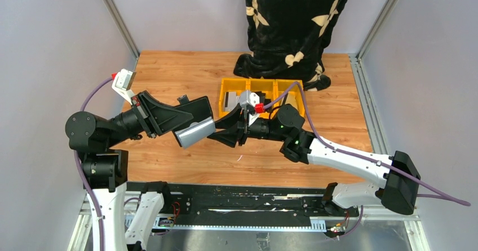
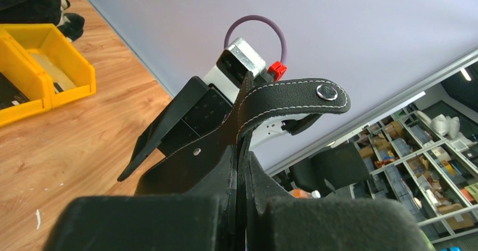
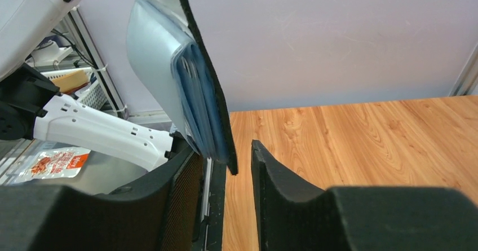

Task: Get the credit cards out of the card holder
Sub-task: Open the card holder.

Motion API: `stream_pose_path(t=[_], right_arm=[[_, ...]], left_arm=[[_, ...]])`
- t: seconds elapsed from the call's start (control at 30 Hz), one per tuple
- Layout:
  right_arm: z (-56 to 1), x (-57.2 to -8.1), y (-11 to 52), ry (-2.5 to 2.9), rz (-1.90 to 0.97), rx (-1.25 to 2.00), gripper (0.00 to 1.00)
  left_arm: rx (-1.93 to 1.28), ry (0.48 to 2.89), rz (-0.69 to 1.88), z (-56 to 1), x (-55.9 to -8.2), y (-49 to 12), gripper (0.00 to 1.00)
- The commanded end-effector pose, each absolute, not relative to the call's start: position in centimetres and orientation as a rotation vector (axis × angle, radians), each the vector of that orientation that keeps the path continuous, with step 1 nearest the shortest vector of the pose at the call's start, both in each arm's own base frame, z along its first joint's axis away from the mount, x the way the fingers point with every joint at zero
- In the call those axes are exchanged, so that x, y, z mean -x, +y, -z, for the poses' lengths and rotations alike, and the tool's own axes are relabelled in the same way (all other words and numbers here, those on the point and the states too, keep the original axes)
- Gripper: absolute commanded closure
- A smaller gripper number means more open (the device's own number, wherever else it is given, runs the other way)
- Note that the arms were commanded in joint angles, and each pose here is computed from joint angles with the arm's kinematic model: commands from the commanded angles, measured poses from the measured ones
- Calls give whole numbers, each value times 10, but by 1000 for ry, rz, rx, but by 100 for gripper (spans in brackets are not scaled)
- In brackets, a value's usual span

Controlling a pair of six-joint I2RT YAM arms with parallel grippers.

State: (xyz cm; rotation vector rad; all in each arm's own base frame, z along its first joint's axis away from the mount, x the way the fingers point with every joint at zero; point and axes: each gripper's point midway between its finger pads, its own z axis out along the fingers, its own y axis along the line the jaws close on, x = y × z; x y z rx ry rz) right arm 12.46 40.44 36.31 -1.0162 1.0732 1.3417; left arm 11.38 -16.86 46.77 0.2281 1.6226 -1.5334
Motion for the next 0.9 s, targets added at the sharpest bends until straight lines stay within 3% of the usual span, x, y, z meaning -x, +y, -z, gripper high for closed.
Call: stream_pose_path(t=[0.0,0.23,0.7,0.87], right_arm=[[-388,-129,402,1012,-1345,916,62],[-399,-140,404,991,-1321,851,68],[-444,-114,410,776,-1305,863,46],[-457,-107,403,742,-1327,846,44]], left_arm=[[-247,1616,1544,-475,-107,-169,100],[-250,1614,1545,-477,-105,-170,100],[-243,1625,1548,-476,-105,-170,100],[-236,1627,1548,-475,-107,-169,100]])
